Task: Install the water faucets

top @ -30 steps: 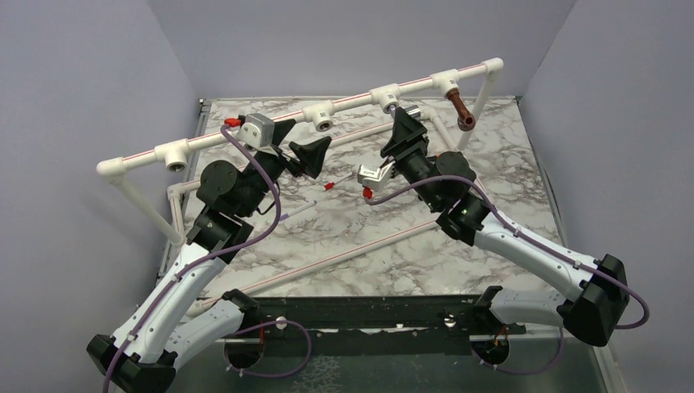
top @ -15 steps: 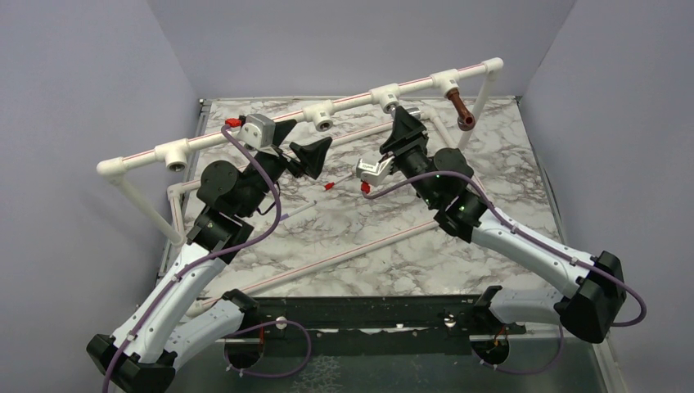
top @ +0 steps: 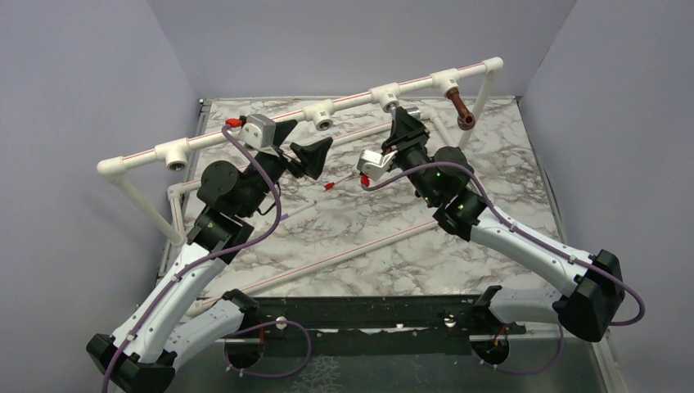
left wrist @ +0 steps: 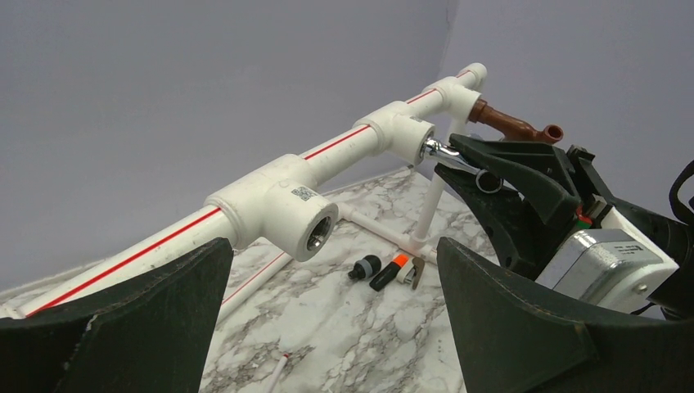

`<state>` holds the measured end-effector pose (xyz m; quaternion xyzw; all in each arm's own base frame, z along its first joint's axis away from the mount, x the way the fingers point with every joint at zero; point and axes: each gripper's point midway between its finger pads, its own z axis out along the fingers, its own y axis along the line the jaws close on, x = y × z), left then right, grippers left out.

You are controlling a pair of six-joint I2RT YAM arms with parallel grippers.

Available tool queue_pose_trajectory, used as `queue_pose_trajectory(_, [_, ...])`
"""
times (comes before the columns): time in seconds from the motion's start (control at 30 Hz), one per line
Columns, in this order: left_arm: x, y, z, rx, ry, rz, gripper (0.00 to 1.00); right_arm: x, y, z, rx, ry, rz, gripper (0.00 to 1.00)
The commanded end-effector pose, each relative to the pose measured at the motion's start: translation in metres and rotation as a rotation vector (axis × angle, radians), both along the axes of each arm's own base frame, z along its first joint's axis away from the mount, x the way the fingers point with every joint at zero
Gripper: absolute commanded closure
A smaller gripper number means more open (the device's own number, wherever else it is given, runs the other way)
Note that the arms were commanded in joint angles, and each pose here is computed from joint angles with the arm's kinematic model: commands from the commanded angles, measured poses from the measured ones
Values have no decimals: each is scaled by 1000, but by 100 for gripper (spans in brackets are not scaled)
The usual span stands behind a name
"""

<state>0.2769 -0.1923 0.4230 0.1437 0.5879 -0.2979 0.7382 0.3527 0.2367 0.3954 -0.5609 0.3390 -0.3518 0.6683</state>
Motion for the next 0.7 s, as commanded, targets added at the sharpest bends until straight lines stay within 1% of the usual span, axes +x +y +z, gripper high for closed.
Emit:
queue_pose_trajectory(0.0, [-1, 2, 4, -8, -20, 8, 4, 1, -7, 6, 209, 8, 12, 99])
queue_pose_trajectory(0.07, [-1, 2, 4, -7, -20, 10, 4, 0, -8, 2, 293, 32, 28, 99])
queue_pose_trajectory(0.33, [1, 2, 1, 0, -17, 14, 4, -12, -6, 21, 827, 233, 174, 99])
queue_pose_trajectory(0.53, [0, 2, 3, 0, -20, 14, 4, -20, 2, 29, 1154, 407, 274, 99])
queue_pose_trajectory(0.67, [0, 3, 2, 1, -19, 17, 4, -23, 4, 41, 1354, 481, 330, 99])
